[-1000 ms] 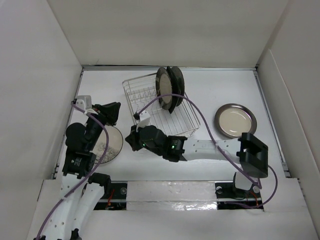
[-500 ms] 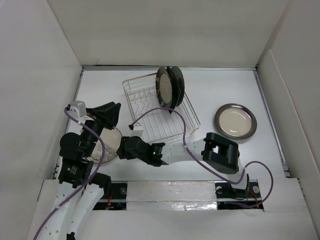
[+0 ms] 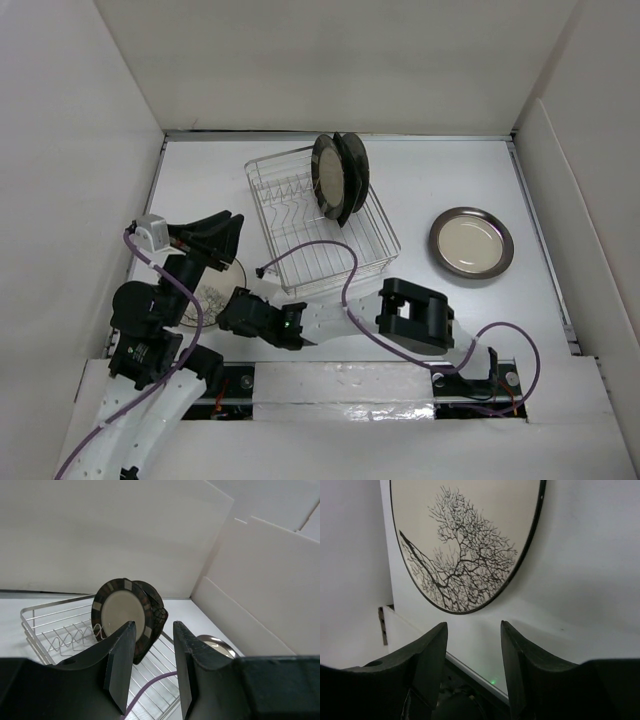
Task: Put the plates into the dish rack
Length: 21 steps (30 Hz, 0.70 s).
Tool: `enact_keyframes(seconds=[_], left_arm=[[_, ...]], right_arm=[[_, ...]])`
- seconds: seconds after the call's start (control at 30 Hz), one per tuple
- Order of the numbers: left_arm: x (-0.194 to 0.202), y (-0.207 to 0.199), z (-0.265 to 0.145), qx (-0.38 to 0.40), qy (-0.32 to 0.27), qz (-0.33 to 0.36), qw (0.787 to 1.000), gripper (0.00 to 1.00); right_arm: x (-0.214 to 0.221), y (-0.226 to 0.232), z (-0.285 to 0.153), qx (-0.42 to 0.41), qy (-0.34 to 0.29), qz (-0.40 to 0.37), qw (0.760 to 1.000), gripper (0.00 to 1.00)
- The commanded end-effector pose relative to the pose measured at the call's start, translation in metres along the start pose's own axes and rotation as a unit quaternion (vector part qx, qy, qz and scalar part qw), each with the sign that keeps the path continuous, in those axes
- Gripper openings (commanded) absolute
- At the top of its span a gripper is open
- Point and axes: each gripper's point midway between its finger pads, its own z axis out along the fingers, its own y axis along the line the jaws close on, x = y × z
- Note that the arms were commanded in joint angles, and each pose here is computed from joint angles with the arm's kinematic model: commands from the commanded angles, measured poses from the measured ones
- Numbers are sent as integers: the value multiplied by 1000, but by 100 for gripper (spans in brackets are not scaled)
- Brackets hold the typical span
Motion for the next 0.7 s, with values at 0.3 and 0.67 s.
enact_keyframes(seconds=[0.3,0.67], left_arm=[[-27,-28,-18,47,-35,0,998,33],[-37,-18,-30,16,-54,-2,998,31]], right_arm=[[2,-10,34,66,-35,73,995,51],[12,-24,44,105,-42,65,991,36]])
